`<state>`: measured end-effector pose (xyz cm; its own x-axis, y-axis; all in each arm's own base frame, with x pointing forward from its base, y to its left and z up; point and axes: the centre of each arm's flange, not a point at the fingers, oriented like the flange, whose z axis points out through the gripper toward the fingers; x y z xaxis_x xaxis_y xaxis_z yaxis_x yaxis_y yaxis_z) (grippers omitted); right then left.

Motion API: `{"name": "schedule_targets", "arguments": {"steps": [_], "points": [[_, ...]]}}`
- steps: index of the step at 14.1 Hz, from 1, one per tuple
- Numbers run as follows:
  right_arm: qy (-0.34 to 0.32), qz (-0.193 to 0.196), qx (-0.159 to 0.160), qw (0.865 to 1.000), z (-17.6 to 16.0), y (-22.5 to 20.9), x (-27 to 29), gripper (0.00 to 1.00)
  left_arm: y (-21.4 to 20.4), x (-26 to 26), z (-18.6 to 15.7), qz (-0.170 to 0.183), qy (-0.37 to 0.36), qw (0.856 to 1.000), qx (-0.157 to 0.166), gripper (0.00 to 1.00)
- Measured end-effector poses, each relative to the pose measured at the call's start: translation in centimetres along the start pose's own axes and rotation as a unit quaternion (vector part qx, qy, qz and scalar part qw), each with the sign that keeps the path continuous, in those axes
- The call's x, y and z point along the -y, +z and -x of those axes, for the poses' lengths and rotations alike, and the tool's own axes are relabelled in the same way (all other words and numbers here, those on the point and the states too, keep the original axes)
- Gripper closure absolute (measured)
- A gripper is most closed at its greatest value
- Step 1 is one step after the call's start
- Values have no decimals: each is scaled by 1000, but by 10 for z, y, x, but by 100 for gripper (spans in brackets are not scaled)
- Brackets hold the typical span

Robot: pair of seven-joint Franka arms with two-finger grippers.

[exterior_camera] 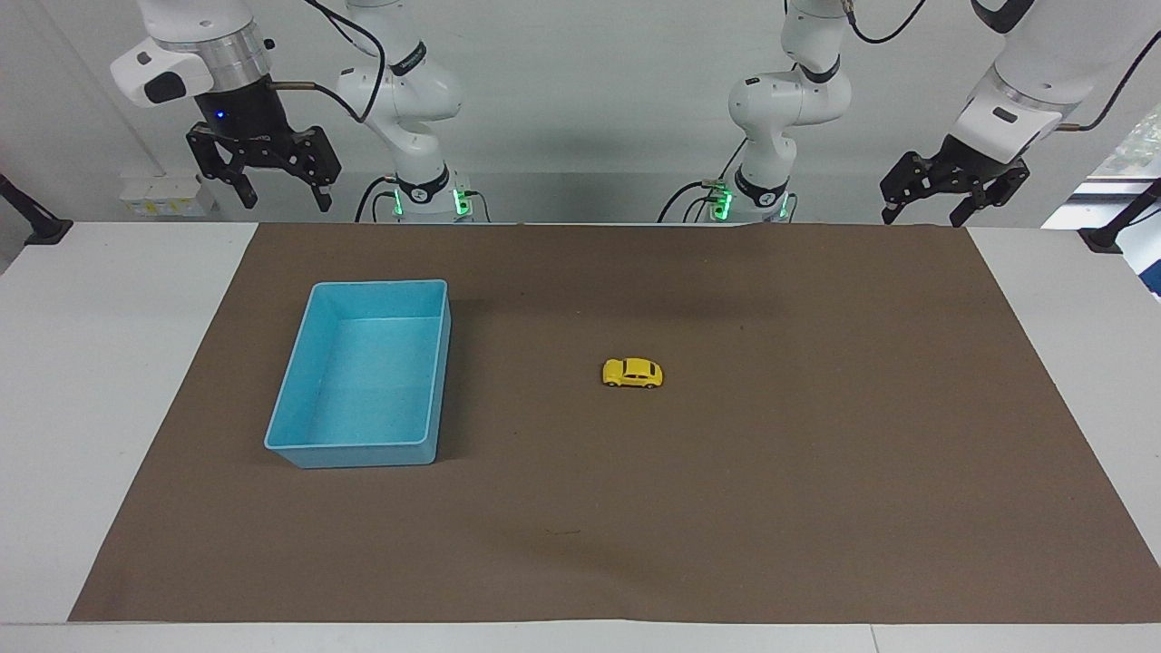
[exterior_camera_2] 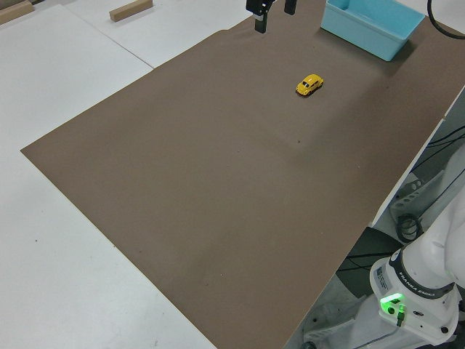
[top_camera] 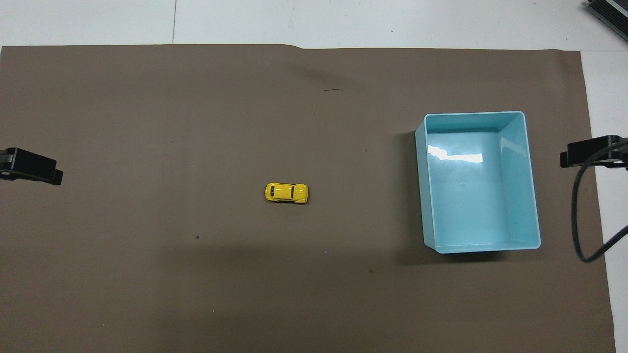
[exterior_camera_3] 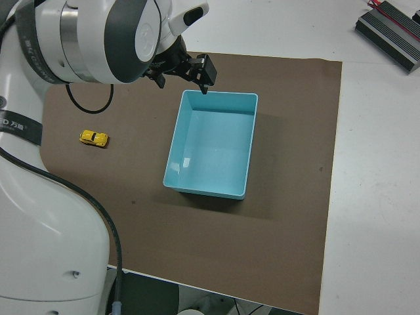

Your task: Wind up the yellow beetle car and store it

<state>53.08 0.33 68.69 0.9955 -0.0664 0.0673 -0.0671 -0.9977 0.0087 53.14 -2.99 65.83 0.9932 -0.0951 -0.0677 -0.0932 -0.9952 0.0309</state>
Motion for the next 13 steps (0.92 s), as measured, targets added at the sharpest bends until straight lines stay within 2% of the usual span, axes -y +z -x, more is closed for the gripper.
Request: {"name": "schedule_targets", "arguments": {"steps": [4, 8, 11, 13], "points": [[0, 0, 0, 1000, 0, 0, 0, 0, 0, -1, 0, 0, 17, 1000, 0, 0], [0, 0, 0, 1000, 0, 0, 0, 0, 0, -1, 0, 0, 96, 995, 0, 0], [0, 0, 0, 1000, 0, 0, 0, 0, 0, -1, -1, 0, 173, 985, -1, 0], [0, 0, 0, 1000, 0, 0, 0, 0, 2, -1, -4, -1, 232, 973, -5, 0]]}}
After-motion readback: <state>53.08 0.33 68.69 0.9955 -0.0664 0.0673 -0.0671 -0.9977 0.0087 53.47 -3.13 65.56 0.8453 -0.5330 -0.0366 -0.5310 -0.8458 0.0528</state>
